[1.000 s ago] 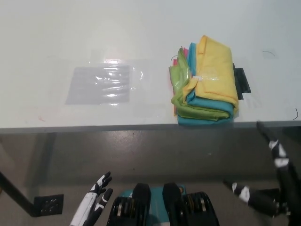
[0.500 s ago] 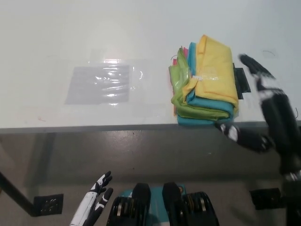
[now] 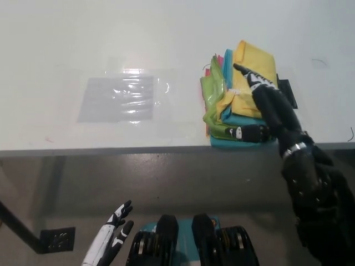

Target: A stack of folded microfibre clothes with a single fold is kept infront of the robot. the robot uses its right hand to grab one end of the clothes and pulla it away from the other end to unfold

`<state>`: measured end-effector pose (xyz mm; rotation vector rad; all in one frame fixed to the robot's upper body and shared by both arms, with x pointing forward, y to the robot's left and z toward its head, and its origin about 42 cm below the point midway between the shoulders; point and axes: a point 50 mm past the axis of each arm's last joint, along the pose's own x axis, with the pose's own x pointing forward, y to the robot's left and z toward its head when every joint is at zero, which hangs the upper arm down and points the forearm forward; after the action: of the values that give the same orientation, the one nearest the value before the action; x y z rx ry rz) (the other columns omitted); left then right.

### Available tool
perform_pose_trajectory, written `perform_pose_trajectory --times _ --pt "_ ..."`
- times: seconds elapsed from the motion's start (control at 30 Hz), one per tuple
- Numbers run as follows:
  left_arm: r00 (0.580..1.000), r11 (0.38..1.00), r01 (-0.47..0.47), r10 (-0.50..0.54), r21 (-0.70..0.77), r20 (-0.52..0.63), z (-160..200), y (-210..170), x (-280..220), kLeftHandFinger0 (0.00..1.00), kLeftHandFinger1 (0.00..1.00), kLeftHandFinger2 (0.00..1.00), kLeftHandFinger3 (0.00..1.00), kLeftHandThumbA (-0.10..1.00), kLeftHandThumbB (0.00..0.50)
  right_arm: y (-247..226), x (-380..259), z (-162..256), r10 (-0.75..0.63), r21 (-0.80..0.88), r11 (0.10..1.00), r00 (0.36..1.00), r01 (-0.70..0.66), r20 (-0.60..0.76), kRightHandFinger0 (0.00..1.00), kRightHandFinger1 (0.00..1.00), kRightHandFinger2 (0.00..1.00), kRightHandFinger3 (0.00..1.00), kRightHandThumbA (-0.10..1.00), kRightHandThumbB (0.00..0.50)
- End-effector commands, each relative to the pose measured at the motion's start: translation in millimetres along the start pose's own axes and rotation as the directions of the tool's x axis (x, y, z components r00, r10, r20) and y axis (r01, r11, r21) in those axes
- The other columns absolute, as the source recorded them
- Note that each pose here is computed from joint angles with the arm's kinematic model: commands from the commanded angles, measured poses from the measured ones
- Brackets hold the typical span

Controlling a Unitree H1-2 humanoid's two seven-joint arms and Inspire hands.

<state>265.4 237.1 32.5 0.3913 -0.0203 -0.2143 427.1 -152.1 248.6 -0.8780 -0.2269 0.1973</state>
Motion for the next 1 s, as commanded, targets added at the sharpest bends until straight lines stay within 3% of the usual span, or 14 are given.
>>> perform_pose_trajectory --times 0.0,0.5,0.57,0.6,0.63,0.67,0.7,0.73,0.77,0.8,0.87,0.97 --pt "0.998 0.999 0.0 -0.002 0.033 0.065 8.0 8.3 4.7 1.0 1.0 1.0 1.0 1.0 0.5 -8.2 24.6 14.3 -0.035 0.025 0.999 0.999 0.035 -0.006 1.0 1.0 1.0 1.0 1.0 0.472" --pt "0.997 0.998 0.007 -0.011 0.06 0.071 12.3 10.9 10.5 1.0 1.0 1.0 1.0 1.0 0.5 6.1 62.9 -30.2 0.062 0.236 0.972 0.984 -0.02 -0.17 1.0 1.0 1.0 1.0 0.99 0.479" --pt "0.997 0.998 0.008 -0.012 0.06 0.072 12.3 10.4 9.4 1.0 1.0 1.0 1.0 1.0 0.5 11.7 64.6 -42.5 0.055 0.266 0.964 0.972 0.008 -0.228 1.0 1.0 1.0 1.0 0.93 0.48" --pt "0.997 0.998 0.009 -0.014 0.063 0.075 12.3 10.1 8.3 1.0 1.0 1.0 1.0 1.0 0.5 15.0 64.9 -48.5 0.022 0.263 0.963 0.963 0.051 -0.267 1.0 1.0 1.0 1.0 0.84 0.427" --pt "0.997 0.998 0.01 -0.015 0.066 0.078 12.5 9.9 8.5 1.0 1.0 1.0 1.0 1.0 0.5 16.4 65.6 -51.6 -0.009 0.256 0.963 0.955 0.088 -0.295 0.99 1.0 1.0 1.0 0.82 0.424" --pt "0.997 0.998 0.011 -0.016 0.065 0.078 12.6 10.4 9.5 1.0 1.0 1.0 1.0 1.0 0.5 20.2 67.5 -57.2 -0.093 0.256 0.949 0.94 0.183 -0.328 0.19 0.26 0.33 0.39 0.34 0.199" --pt "0.997 0.998 0.012 -0.017 0.065 0.079 12.7 10.9 10.4 1.0 1.0 1.0 1.0 1.0 0.5 23.8 68.4 -61.6 -0.159 0.258 0.931 0.922 0.259 -0.353 0.01 0.06 0.26 0.26 -0.01 0.199" --pt "0.997 0.998 0.013 -0.018 0.068 0.081 13.1 11.7 11.4 1.0 1.0 1.0 1.0 1.0 0.5 24.1 69.0 -62.5 -0.171 0.264 0.924 0.918 0.275 -0.357 0.0 0.06 0.31 0.27 -0.08 0.189" --pt "0.996 0.997 0.012 -0.018 0.071 0.084 13.9 11.7 12.4 1.0 1.0 1.0 1.0 1.0 0.5 24.2 68.4 -63.8 -0.196 0.275 0.913 0.915 0.301 -0.353 0.0 0.08 0.45 0.34 -0.1 0.155" --pt "0.996 0.998 0.011 -0.017 0.07 0.089 14.1 11.2 13.3 1.0 1.0 1.0 1.0 1.0 0.5 22.9 67.6 -65.1 -0.218 0.286 0.901 0.91 0.326 -0.353 0.0 0.16 0.6 0.49 -0.1 0.138" --pt "0.996 0.997 0.012 -0.019 0.073 0.091 14.8 11.5 15.0 1.0 1.0 1.0 1.0 1.0 0.5 19.8 67.7 -67.3 -0.25 0.315 0.876 0.903 0.364 -0.348 0.0 0.31 0.68 0.66 -0.1 0.135" --pt "0.995 0.997 0.016 -0.023 0.076 0.097 16.2 13.0 18.5 1.0 1.0 1.0 1.0 1.0 0.5 14.3 69.1 -66.2 -0.296 0.328 0.851 0.89 0.411 -0.347 0.0 0.34 0.67 0.67 -0.1 0.144"
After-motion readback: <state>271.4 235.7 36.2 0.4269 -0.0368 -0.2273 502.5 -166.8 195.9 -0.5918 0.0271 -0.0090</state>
